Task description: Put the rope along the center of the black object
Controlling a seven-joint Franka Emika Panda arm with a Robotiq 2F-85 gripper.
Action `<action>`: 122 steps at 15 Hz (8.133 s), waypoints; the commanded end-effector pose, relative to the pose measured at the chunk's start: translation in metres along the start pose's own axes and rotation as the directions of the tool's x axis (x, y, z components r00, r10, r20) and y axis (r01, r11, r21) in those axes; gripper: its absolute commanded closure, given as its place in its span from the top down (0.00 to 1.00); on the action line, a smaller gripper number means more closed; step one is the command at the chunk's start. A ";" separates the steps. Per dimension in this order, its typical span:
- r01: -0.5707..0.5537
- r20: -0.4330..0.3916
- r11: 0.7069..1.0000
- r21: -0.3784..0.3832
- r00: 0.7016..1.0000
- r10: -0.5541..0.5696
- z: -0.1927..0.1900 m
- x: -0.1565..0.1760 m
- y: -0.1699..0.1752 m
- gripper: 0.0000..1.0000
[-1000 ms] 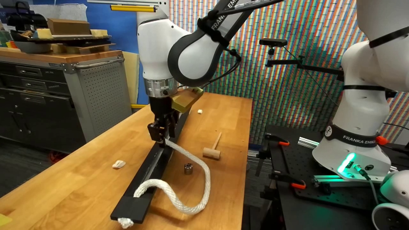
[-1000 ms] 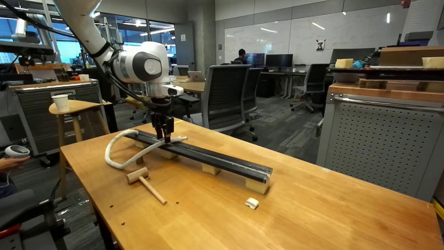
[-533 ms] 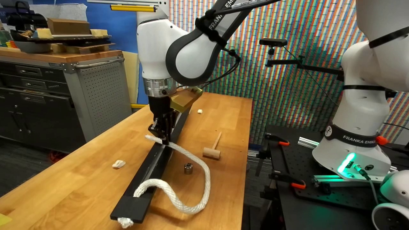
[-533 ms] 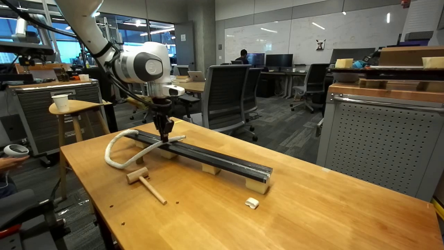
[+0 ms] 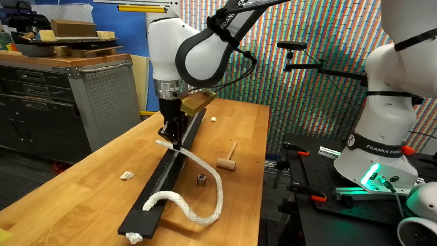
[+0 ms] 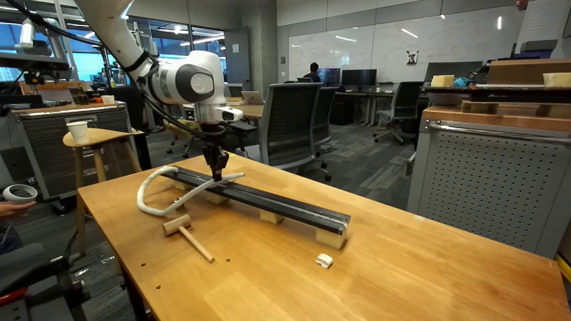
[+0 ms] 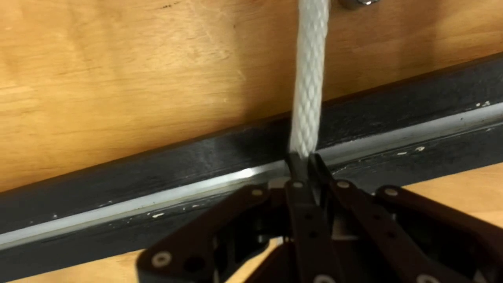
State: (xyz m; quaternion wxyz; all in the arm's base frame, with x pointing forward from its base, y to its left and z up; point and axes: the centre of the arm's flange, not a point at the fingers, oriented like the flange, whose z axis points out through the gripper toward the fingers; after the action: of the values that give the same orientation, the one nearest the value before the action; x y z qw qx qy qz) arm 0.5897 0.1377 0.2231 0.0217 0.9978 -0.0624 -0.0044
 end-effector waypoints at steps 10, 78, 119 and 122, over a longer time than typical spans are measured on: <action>-0.581 -0.137 0.814 0.021 0.805 0.578 -0.089 0.038 0.149 0.02; -0.939 -0.215 0.331 -0.089 0.343 0.914 0.032 0.106 0.268 0.02; -0.592 -0.247 0.805 0.049 0.774 0.584 -0.158 -0.031 0.206 1.00; -0.453 -0.241 0.890 0.048 0.860 0.451 -0.179 -0.063 0.195 1.00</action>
State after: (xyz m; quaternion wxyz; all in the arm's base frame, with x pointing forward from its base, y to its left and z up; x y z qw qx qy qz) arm 0.5529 -0.0504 0.3819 0.0439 0.9233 -0.3599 0.1270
